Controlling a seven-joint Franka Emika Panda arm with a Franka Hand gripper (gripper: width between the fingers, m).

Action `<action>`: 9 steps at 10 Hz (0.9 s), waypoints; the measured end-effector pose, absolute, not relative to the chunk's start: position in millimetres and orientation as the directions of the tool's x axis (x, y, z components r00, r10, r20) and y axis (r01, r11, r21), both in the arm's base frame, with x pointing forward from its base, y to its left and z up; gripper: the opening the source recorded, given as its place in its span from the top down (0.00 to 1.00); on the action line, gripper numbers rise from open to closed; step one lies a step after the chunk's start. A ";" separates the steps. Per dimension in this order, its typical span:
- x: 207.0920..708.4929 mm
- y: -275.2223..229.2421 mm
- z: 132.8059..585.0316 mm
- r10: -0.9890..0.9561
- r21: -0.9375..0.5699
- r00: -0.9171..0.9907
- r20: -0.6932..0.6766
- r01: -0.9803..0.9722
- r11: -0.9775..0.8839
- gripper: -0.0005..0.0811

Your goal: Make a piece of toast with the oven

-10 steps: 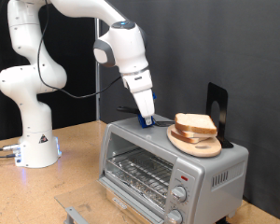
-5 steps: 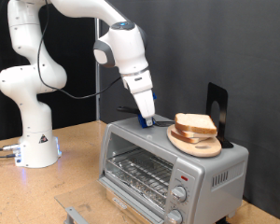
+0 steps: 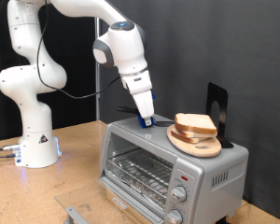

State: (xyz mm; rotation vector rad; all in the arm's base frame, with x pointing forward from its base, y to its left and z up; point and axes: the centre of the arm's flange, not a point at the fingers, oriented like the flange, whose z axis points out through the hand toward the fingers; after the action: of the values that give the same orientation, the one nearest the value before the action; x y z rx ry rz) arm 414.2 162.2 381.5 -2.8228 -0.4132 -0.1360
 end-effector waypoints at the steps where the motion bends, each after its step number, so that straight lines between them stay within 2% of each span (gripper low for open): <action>1: 414.2 161.3 382.0 0.265 -0.265 0.955 0.134 0.292 -0.919 0.00; 5: 414.8 159.4 383.0 0.260 -0.266 0.956 0.136 0.288 -0.920 0.00; 6: 415.1 158.9 383.0 0.259 -0.266 0.956 0.136 0.287 -0.920 0.17; 7: 415.5 158.1 383.1 0.257 -0.266 0.957 0.137 0.285 -0.921 0.17; 8: 415.8 157.3 383.2 0.255 -0.266 0.957 0.137 0.283 -0.921 0.34; 9: 416.0 156.7 383.2 0.253 -0.266 0.958 0.137 0.282 -0.922 0.34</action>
State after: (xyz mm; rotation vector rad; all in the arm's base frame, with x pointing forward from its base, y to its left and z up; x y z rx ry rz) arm 416.0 156.7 383.2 -2.8234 -0.3936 -0.1448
